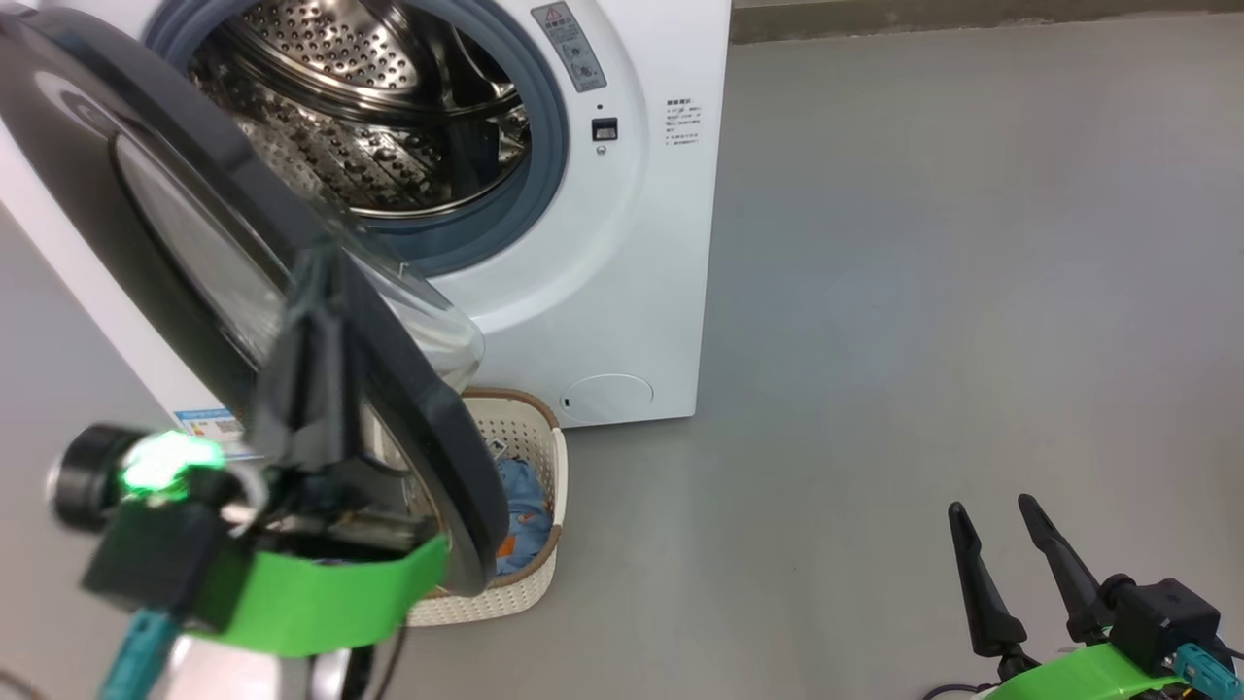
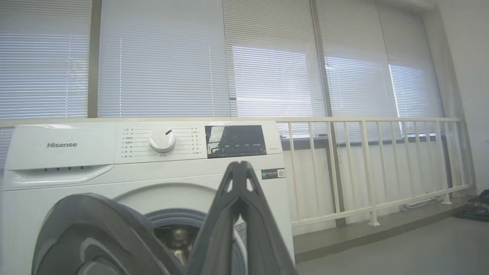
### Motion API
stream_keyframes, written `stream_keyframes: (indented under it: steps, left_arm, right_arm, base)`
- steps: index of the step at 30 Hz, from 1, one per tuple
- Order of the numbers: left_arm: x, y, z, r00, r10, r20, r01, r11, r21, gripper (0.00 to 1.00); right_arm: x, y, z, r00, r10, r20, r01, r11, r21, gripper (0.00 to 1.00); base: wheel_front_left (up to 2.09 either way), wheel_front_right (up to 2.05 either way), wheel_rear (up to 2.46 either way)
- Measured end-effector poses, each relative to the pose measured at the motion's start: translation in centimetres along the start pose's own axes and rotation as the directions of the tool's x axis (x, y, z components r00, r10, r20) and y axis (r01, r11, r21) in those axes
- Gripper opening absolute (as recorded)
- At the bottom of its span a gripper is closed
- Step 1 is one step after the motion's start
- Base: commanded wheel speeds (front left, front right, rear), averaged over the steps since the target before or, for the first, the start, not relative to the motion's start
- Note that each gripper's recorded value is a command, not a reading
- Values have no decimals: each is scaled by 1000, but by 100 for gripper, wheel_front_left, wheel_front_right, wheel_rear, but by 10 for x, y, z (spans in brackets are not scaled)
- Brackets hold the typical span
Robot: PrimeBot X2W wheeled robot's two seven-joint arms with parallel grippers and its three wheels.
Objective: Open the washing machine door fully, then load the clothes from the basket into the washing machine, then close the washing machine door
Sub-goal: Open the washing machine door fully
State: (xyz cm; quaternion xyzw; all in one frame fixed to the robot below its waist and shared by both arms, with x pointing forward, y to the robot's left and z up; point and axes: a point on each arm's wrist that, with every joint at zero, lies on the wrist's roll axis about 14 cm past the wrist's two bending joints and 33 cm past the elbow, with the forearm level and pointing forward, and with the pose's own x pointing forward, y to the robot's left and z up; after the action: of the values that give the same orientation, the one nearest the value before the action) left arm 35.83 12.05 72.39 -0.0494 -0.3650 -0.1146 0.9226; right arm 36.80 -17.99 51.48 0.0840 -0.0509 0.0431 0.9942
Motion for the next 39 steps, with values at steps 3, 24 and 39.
stream_keyframes:
  steps: [3,24,39]
  left_arm:
    - [14,-32,9,995,-96,35,98,994,-49,0]
    - [-22,-140,-75,916,-335,-221,252,908,-335,0]
    - [-52,-103,-135,877,-187,-442,69,960,-270,0]
  right_arm:
    - [-2,-3,1,1000,-10,3,10,1000,-1,100]
    - [-9,-15,-2,999,-49,-8,49,999,-12,100]
    - [-1,-7,-9,999,-16,-29,16,1000,-12,100]
  base:
    - [0,0,0]
    - [0,0,0]
    - [0,0,0]
